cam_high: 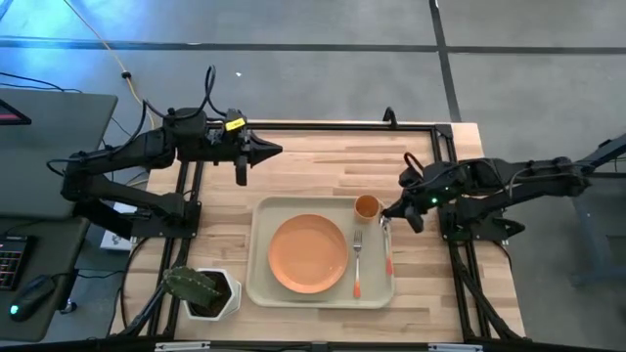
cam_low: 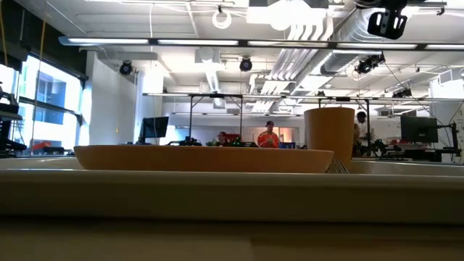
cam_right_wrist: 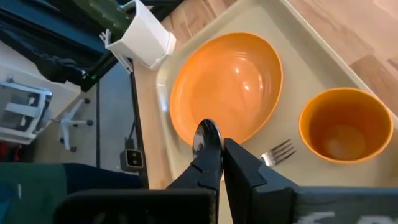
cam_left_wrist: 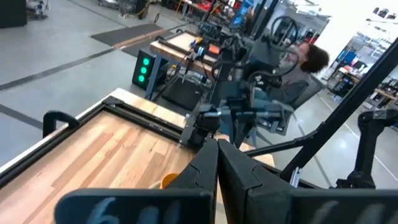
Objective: Pick and place plate/cup/fork/spoon on tray
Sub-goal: Put the orange spoon to the right of the orange fork on the gray tray, then return to Home Position
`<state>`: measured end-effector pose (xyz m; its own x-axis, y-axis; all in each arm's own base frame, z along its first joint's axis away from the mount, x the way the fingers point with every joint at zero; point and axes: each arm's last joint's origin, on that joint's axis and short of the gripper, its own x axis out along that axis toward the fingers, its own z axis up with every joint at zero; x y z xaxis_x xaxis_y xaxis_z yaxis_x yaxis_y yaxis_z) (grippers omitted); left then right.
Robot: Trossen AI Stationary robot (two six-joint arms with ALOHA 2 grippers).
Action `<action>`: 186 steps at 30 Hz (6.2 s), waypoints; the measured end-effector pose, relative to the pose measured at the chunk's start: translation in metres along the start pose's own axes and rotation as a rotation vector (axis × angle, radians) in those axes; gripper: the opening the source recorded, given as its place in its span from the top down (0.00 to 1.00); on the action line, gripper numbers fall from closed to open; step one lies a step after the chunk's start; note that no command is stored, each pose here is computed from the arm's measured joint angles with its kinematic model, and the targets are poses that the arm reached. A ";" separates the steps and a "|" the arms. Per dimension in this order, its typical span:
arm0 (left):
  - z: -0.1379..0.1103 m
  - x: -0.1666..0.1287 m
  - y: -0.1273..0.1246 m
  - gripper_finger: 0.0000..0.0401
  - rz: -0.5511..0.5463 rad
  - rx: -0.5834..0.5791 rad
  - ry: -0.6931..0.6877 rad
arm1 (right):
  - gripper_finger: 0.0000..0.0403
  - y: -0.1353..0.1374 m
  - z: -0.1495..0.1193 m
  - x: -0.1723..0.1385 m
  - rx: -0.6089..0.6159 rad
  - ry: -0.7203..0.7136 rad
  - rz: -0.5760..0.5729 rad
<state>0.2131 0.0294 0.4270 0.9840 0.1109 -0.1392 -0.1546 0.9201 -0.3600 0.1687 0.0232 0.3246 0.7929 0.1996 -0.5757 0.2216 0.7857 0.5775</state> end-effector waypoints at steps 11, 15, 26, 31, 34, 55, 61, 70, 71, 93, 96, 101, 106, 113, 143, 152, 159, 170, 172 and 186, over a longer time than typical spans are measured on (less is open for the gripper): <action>-0.003 0.008 0.002 1.00 0.008 0.000 0.022 | 1.00 -0.011 -0.038 0.037 0.134 0.078 0.019; -0.003 0.008 0.002 1.00 0.008 0.002 0.022 | 1.00 -0.028 -0.073 0.070 0.281 0.045 0.162; -0.003 0.008 0.002 1.00 0.007 0.002 0.018 | 1.00 -0.048 -0.120 0.097 0.364 0.034 0.033; -0.003 0.008 0.001 1.00 0.006 0.003 0.015 | 1.00 -0.055 -0.128 0.113 0.365 0.077 -0.068; -0.002 0.008 0.001 1.00 0.004 0.003 0.011 | 1.00 -0.061 -0.133 0.121 0.359 0.088 -0.134; 0.001 0.008 0.000 1.00 -0.008 0.004 -0.025 | 1.00 -0.083 -0.123 0.132 0.261 0.114 -0.237; 0.001 0.008 0.000 1.00 -0.009 0.004 -0.025 | 1.00 -0.084 -0.124 0.131 0.263 0.147 -0.229; 0.001 0.008 0.000 1.00 -0.009 0.004 -0.025 | 0.92 -0.085 -0.124 0.131 0.260 0.134 -0.244; 0.001 0.008 0.000 1.00 -0.008 0.004 -0.025 | 0.91 -0.085 -0.124 0.131 0.260 0.133 -0.245; 0.002 0.008 0.000 1.00 -0.009 0.004 -0.026 | 0.68 -0.085 -0.126 0.130 0.290 0.168 -0.250; 0.002 0.008 0.000 1.00 -0.009 0.004 -0.026 | 0.65 -0.085 -0.126 0.130 0.291 0.173 -0.245; 0.002 0.008 0.000 1.00 -0.009 0.004 -0.026 | 0.63 -0.084 -0.126 0.130 0.297 0.195 -0.231; 0.002 0.008 0.000 1.00 -0.009 0.004 -0.026 | 0.63 -0.084 -0.127 0.130 0.322 0.204 -0.230; 0.002 0.008 0.000 1.00 -0.009 0.004 -0.026 | 0.63 -0.084 -0.126 0.130 0.322 0.187 -0.224; 0.001 0.008 0.000 1.00 -0.008 0.004 -0.024 | 0.63 -0.067 -0.091 0.084 0.323 -0.131 -0.123; 0.002 0.008 0.000 1.00 -0.009 0.004 -0.025 | 0.63 -0.012 -0.025 0.020 -0.035 -0.558 -0.088; 0.002 0.008 0.000 1.00 -0.009 0.004 -0.027 | 0.63 0.019 0.009 -0.015 -0.257 -0.691 -0.164; 0.002 0.008 0.001 1.00 0.005 -0.031 -0.033 | 0.63 0.023 0.012 -0.018 -0.277 -0.637 -0.171; 0.002 0.008 0.001 1.00 0.005 -0.032 -0.033 | 0.63 0.024 0.012 -0.018 -0.259 -0.639 -0.163; 0.002 0.008 0.001 1.00 0.008 -0.053 -0.035 | 0.63 0.023 0.011 -0.017 -0.262 -0.618 -0.148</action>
<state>0.2208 0.0316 0.4275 0.9850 0.1322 -0.1106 -0.1663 0.8978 -0.4079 0.1666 0.0314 0.3547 0.9603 -0.2308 -0.1569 0.2701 0.9100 0.3144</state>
